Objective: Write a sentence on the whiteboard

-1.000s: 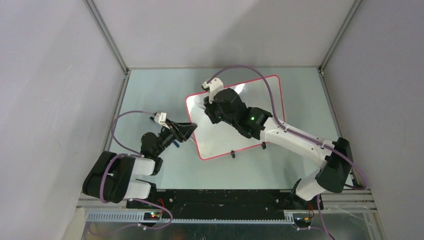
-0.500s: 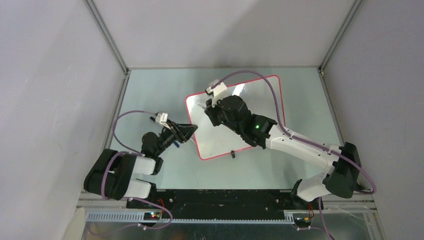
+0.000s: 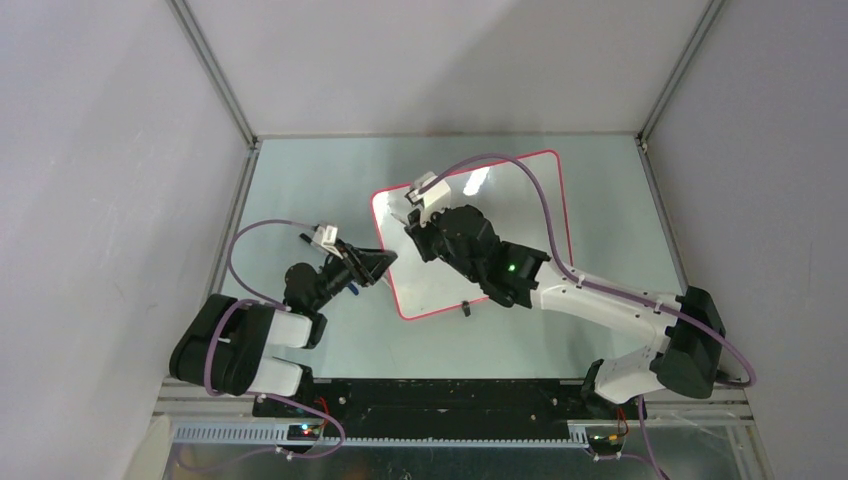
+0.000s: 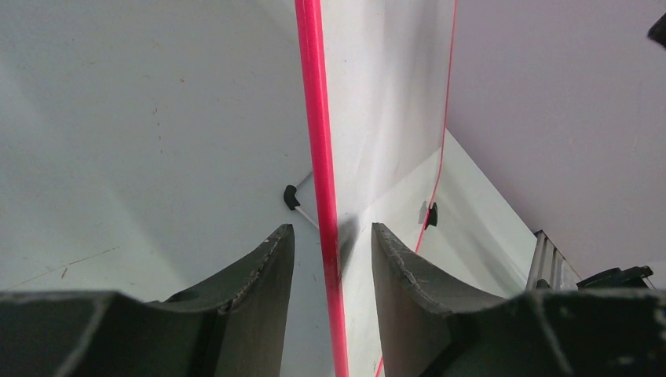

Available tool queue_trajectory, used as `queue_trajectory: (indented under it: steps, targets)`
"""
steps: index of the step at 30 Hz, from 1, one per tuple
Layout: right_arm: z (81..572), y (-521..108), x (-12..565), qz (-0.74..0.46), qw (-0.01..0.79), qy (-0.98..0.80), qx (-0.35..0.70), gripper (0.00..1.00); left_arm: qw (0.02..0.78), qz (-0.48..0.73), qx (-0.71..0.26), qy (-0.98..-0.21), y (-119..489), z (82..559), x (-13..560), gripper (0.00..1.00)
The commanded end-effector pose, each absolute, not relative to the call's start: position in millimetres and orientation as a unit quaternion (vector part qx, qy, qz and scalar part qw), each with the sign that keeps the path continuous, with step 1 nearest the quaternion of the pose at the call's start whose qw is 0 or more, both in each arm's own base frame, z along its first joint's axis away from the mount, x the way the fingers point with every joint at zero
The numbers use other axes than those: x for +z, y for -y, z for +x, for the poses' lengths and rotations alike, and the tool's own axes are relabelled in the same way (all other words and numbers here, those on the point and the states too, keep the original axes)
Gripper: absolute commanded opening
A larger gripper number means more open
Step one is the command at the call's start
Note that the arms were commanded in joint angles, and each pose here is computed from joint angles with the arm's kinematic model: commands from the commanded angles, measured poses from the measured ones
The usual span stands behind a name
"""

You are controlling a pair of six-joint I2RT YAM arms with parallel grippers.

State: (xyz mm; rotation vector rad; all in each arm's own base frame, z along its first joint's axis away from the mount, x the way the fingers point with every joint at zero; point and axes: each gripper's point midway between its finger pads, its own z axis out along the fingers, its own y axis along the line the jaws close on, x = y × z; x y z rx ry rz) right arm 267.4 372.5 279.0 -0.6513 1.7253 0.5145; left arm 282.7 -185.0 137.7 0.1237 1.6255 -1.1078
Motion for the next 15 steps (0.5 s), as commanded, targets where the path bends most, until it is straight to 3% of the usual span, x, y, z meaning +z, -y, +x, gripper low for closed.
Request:
queue_trajectory:
  steps: [1, 15]
  targets:
    - [268.9, -371.1, 312.0, -0.257, 0.616, -0.707, 0.233, 0.0, 0.569, 0.063, -0.475, -0.668, 186.9, 286.5, 153.6, 0.47]
    - [271.0, -365.5, 310.0, -0.245, 0.629, -0.703, 0.223, 0.0, 0.568, 0.059, -0.473, -0.67, 186.4, 289.5, 152.6, 0.47]
